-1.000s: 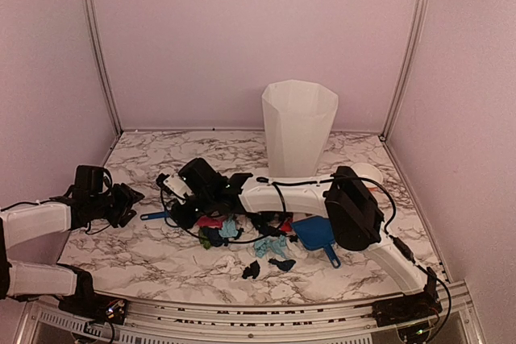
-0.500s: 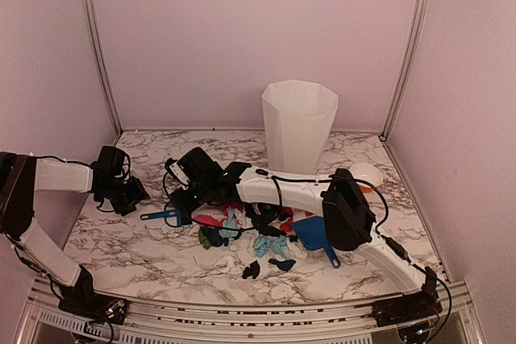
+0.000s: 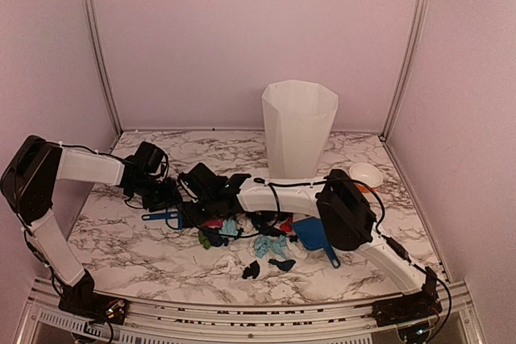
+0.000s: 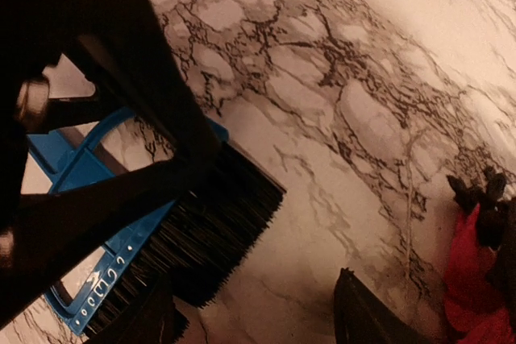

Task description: Sweep away the paper scraps from the table

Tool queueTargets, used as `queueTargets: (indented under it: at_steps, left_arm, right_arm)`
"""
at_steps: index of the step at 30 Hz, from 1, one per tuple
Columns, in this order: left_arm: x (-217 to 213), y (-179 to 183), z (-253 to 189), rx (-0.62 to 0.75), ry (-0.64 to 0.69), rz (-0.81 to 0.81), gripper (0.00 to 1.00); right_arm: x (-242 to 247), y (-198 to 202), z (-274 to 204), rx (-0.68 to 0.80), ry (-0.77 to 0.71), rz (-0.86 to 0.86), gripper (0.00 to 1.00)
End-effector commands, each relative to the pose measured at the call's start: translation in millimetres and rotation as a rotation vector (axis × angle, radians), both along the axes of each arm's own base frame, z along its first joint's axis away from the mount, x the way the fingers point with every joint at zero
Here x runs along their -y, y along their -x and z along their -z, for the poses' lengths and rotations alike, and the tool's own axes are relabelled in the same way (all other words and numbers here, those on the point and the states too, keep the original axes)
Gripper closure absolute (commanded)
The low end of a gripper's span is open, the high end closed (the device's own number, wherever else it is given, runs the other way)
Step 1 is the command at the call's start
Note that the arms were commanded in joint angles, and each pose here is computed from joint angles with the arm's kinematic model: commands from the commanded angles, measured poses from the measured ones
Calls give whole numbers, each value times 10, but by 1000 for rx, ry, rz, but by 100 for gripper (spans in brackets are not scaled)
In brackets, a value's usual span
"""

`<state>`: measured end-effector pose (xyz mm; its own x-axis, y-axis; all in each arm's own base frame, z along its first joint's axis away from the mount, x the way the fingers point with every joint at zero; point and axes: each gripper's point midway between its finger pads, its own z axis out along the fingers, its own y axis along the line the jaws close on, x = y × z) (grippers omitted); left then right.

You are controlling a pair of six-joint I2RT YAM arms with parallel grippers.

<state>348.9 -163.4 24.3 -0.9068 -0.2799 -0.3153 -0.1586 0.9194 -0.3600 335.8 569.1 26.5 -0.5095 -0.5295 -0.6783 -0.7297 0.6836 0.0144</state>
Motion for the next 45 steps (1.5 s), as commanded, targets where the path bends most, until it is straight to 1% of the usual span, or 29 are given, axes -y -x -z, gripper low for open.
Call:
queueTargets:
  at_steps: [1,4,7,10,12,14,16,18,19,22,24,27,30,33,37,42,45]
  left_arm:
    - [159,312,192,-121,43,14,43]
    - [276,337,96,-109,134,-6,43]
    - [370,324,-65,-77,214,-12,43]
    - [465,272,-267,-46,276,0,42]
    - [538,248,-396,-33,326,8,42]
    - [564,240,-508,-15,350,9,42]
    - [523,229,-619,13,346,-9,42]
    - [412,211,-772,58,322,-48,40]
    - [331,214,-815,75,302,-79,39]
    - [-18,235,-881,112,257,-203,38]
    - [-289,288,-870,125,230,-289,38]
    - [-614,431,-793,133,201,-380,37]
    - [-766,548,-707,128,193,-418,36]
    - [-819,611,-632,117,179,-426,36]
    - [-854,655,-576,106,166,-426,36]
    - [-952,724,-476,82,137,-442,36]
    - [-939,752,-408,61,135,-431,35]
  right_arm:
    - [192,163,15,-23,60,23,35]
    - [279,231,-35,-21,63,47,35]
    - [353,301,-273,-15,14,54,37]
    - [375,512,-440,-15,-47,-2,40]
    - [370,669,-491,-16,-49,-48,42]
    - [340,757,-552,-6,-44,-90,42]
    - [302,789,-596,20,-38,-149,42]
    - [242,791,-609,55,-29,-246,41]
    - [193,825,-610,74,-25,-326,40]
    - [118,803,-523,127,0,-456,39]
    - [49,737,-507,143,-14,-513,39]
    - [-29,579,-447,141,-38,-551,39]
    - [-144,495,-441,172,-56,-582,39]
    - [-283,429,-376,183,-48,-602,42]
    - [-383,437,-170,154,-19,-636,45]
    - [-289,532,-36,123,10,-638,46]
    - [-210,589,50,86,37,-633,48]
